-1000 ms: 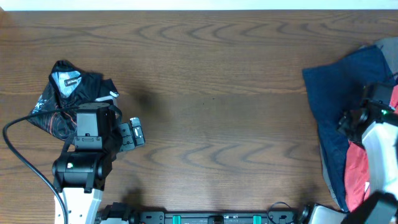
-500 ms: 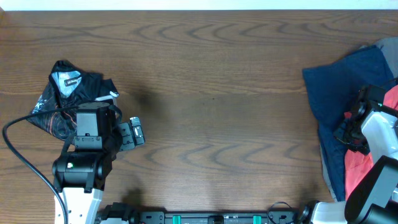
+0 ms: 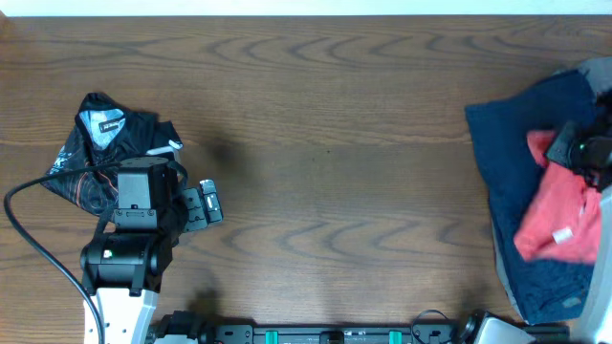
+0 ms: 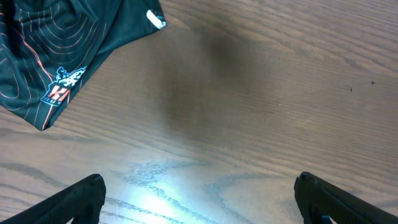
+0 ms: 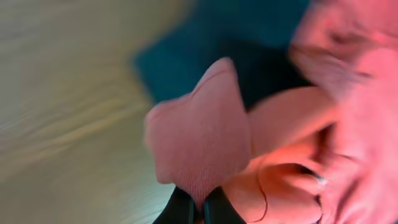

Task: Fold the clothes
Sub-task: 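Reach the right gripper into the right pile and grasp the orange t-shirt, then lift the orange t-shirt with the right gripper and drag it to table center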

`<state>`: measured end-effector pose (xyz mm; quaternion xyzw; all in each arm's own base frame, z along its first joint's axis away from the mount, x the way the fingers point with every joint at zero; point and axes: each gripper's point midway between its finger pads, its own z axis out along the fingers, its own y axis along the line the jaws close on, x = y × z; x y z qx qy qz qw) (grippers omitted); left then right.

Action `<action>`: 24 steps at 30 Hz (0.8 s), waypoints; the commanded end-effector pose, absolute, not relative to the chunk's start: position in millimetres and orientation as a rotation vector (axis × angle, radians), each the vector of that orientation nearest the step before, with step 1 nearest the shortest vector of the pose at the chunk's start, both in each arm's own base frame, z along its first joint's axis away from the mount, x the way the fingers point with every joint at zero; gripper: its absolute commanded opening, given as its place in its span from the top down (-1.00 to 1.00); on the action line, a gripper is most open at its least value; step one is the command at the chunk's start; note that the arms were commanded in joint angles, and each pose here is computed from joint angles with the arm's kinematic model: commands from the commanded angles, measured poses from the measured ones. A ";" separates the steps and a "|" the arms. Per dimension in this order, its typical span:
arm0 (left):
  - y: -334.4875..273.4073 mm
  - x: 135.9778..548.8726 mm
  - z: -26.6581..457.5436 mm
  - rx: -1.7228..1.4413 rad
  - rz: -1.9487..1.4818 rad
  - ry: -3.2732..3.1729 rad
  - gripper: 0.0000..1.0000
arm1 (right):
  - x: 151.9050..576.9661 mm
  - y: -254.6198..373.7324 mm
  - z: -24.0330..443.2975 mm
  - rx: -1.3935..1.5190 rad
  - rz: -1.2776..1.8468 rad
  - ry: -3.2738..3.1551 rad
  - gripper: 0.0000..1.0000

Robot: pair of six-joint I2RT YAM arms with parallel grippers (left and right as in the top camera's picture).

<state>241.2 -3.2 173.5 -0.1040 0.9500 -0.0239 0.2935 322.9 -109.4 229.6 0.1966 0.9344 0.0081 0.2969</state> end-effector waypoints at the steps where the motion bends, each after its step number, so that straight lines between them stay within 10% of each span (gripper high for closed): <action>1: -3.0 244.8 182.6 -0.273 -0.065 2.506 -0.96 | 342.2 -25.2 269.4 -0.013 0.398 2.353 0.97; 10: -3.0 244.6 182.4 -0.273 -0.065 2.507 -0.96 | 343.4 50.7 396.2 -0.296 0.571 1.912 0.97; 24: -3.1 247.4 184.3 -0.272 -0.067 2.493 -0.96 | 328.5 170.1 259.0 -0.568 0.747 2.356 0.95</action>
